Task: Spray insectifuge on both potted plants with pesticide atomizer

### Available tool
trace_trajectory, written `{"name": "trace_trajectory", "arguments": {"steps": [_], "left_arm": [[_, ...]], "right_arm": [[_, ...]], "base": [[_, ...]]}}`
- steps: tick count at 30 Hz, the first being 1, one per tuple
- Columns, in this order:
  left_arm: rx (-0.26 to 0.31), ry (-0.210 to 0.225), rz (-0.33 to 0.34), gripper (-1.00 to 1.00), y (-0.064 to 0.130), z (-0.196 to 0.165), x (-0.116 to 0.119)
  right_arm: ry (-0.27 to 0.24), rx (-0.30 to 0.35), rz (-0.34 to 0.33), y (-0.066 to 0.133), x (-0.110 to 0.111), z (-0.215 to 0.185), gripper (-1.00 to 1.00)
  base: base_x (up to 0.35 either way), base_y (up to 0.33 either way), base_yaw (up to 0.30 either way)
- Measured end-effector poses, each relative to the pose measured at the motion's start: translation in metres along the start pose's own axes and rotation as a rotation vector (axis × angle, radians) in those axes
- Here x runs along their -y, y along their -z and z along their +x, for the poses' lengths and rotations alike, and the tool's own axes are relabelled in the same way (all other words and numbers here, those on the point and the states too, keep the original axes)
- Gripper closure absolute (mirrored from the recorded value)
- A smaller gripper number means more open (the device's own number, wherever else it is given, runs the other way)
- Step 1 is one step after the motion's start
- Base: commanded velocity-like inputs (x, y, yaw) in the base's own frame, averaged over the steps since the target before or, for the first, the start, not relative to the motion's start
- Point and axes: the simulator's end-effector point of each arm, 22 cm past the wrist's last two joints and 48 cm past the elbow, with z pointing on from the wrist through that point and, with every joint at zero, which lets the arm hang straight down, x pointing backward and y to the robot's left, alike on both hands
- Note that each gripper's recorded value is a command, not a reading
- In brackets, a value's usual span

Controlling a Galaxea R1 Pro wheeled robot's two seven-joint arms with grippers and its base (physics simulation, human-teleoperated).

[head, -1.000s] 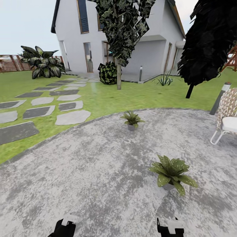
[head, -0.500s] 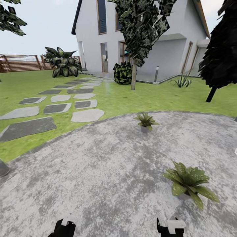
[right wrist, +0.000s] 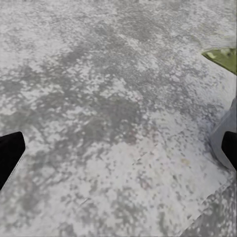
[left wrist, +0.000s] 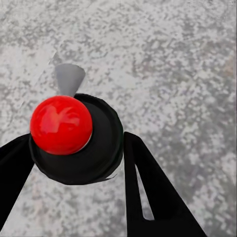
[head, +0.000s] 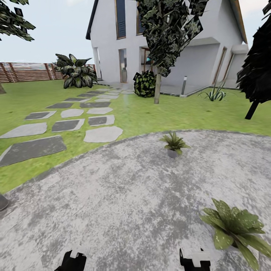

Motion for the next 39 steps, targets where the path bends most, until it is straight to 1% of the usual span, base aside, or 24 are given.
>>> {"name": "trace_trajectory", "arguments": {"steps": [39], "left_arm": [[-0.001,-0.001,0.003,1.0,-0.0001,0.0003,0.0015]], "right_arm": [[-0.001,-0.001,0.002,0.0,0.0005,0.0002,-1.0]], "base": [[0.334,0.0,0.0]]}}
